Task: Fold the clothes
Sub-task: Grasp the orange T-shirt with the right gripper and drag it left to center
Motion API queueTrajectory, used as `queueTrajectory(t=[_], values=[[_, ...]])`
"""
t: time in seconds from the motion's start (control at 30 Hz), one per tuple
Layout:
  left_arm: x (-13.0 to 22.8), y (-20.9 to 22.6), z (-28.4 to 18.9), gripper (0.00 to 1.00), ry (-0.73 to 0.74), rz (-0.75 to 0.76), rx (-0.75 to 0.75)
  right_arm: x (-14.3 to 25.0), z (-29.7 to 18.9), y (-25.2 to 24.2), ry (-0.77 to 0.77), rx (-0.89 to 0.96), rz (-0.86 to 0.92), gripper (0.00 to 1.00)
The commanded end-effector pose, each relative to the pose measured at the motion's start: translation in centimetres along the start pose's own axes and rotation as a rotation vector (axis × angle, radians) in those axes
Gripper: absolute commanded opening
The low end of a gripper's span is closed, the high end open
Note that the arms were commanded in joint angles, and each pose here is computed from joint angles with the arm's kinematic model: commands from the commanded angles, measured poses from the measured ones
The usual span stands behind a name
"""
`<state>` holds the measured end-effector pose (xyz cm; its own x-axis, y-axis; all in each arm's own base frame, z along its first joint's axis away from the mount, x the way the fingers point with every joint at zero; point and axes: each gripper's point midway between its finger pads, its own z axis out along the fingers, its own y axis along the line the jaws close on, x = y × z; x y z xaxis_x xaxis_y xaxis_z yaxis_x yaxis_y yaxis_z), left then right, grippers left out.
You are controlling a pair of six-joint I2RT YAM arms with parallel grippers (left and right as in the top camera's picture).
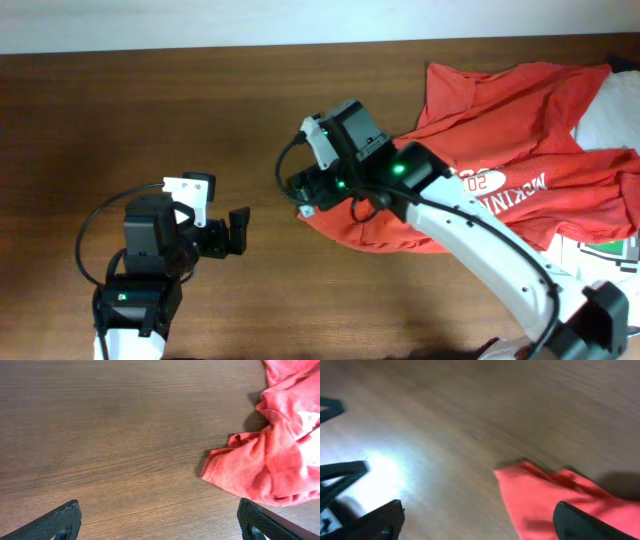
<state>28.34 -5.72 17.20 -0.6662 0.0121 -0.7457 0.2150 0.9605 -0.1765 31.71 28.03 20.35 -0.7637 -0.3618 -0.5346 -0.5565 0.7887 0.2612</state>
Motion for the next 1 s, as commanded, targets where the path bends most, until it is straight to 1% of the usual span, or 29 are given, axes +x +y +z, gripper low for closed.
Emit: queueTrajectory(t=[0.0,0.03,0.07,0.13,0.2,0.3,0.37,0.4,0.43,0.47,0.5,0.53,0.6,0.63,0.67,0.7,0.73,0.77,0.8,0.87,0.9,0.93,0.97], values=[[-2.0,-3.5,-0.7,0.99,-0.065,0.012,0.204,-0.2,-5.3,-5.6,-0.054,0.152,0.103,0.99],[-2.5,-4.3,-0.5,0.99,-0.072,-0.056,0.254,1.3,-7.0,-8.7,-0.02,0.205,0.189,0.99],[-2.1,-4.7,0.1,0.99,-0.041,-0.085,0.274,2.4,-8.2,-10.9,0.001,0.243,0.255,0.99],[-0.4,-6.8,2.3,0.99,0.063,-0.096,0.339,5.2,-10.0,-14.7,0.069,0.303,0.39,0.99],[1.7,-9.4,5.1,0.99,0.183,-0.144,0.391,7.5,-11.6,-17.4,0.113,0.347,0.502,0.99],[7.4,-12.3,11.3,0.99,0.429,-0.334,0.386,10.0,-13.3,-19.6,0.157,0.384,0.609,0.99],[10.0,-13.3,14.0,0.99,0.501,-0.38,0.375,10.5,-13.5,-19.8,0.172,0.387,0.63,0.99],[11.5,-13.8,15.6,0.99,0.521,-0.372,0.381,10.7,-13.6,-19.7,0.179,0.386,0.631,0.99],[12.0,-14.4,16.6,0.99,0.512,-0.355,0.398,10.8,-13.6,-19.7,0.184,0.389,0.633,0.99],[11.9,-15.4,17.7,0.82,0.474,-0.328,0.434,10.9,-13.6,-19.7,0.187,0.389,0.634,0.99],[11.5,-15.8,18.2,0.45,0.448,-0.315,0.454,10.9,-13.6,-19.6,0.19,0.388,0.634,0.99],[10.6,-16.1,18.3,0.02,0.408,-0.307,0.473,11.0,-13.6,-19.6,0.194,0.388,0.627,0.99],[8.7,-15.5,18.6,0.01,0.344,-0.315,0.482,11.2,-13.8,-20.0,0.2,0.412,0.618,0.99],[7.7,-14.6,18.5,0.01,0.32,-0.334,0.475,11.4,-14.0,-20.3,0.206,0.439,0.616,0.99],[5.9,-12.8,18.2,0.01,0.276,-0.362,0.471,11.6,-14.2,-20.6,0.211,0.457,0.614,0.99],[1.6,-7.9,16.9,0.01,0.164,-0.441,0.433,11.8,-14.4,-20.9,0.218,0.48,0.612,0.99],[-1.9,-3.3,15.4,0.01,0.038,-0.471,0.378,11.8,-14.4,-20.9,0.217,0.48,0.612,0.99],[-5.7,2.0,13.3,0.01,-0.11,-0.459,0.299,11.7,-14.4,-20.9,0.216,0.48,0.612,0.99],[-8.8,7.0,11.3,0.01,-0.229,-0.467,0.2,11.7,-14.4,-20.9,0.216,0.48,0.612,0.99],[-13.2,13.3,7.9,0.01,-0.369,-0.489,0.084,11.7,-14.4,-20.9,0.216,0.479,0.612,0.99],[-13.4,14.0,7.5,0.02,-0.358,-0.479,0.065,11.7,-14.4,-20.9,0.216,0.479,0.612,0.99],[-12.8,14.0,7.7,0.22,-0.331,-0.473,0.059,11.8,-14.4,-20.9,0.217,0.479,0.612,0.99],[-10.8,13.9,8.5,0.25,-0.248,-0.464,0.025,11.8,-14.4,-20.9,0.217,0.479,0.612,0.99]])
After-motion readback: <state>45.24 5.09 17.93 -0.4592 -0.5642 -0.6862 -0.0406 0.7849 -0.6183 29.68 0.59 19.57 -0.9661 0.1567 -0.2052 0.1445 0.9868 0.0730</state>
